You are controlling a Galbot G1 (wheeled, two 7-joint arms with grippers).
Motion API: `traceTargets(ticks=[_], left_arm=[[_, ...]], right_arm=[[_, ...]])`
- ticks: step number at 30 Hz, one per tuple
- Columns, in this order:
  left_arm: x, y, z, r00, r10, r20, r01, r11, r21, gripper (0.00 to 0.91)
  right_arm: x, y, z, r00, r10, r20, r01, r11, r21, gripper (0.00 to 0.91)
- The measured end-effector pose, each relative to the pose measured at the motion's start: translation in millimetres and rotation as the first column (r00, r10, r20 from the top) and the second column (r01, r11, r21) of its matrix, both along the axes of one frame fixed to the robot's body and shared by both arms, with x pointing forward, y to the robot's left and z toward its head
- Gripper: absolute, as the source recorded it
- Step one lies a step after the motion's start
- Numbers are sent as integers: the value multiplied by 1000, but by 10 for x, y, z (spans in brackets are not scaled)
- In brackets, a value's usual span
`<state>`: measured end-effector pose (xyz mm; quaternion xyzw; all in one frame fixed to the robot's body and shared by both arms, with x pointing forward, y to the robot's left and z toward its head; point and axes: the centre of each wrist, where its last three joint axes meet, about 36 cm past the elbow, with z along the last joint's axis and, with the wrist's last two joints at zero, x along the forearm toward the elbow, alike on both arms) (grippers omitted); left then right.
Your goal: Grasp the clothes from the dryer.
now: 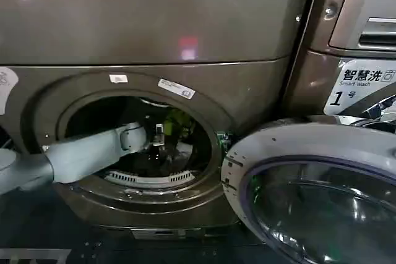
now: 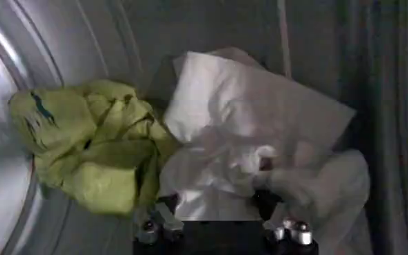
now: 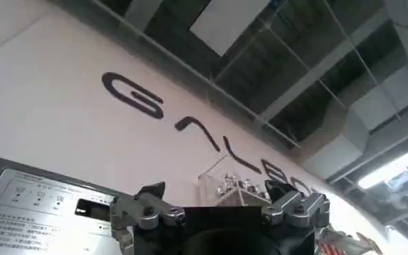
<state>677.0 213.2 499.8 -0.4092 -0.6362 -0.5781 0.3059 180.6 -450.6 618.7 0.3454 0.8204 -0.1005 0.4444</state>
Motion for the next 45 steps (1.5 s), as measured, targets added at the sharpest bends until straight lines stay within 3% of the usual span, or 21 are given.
traceTargets(ticks=[27, 45], left_arm=[[73, 101, -169, 1000, 22, 3, -22, 999, -32, 0], [-19, 61, -105, 993, 90, 80, -70, 971, -229, 0]], right_arm=[[10, 39, 22, 1000, 5, 0, -5, 1000, -6, 907], [66, 114, 47, 1000, 19, -2, -19, 1000, 0, 907]])
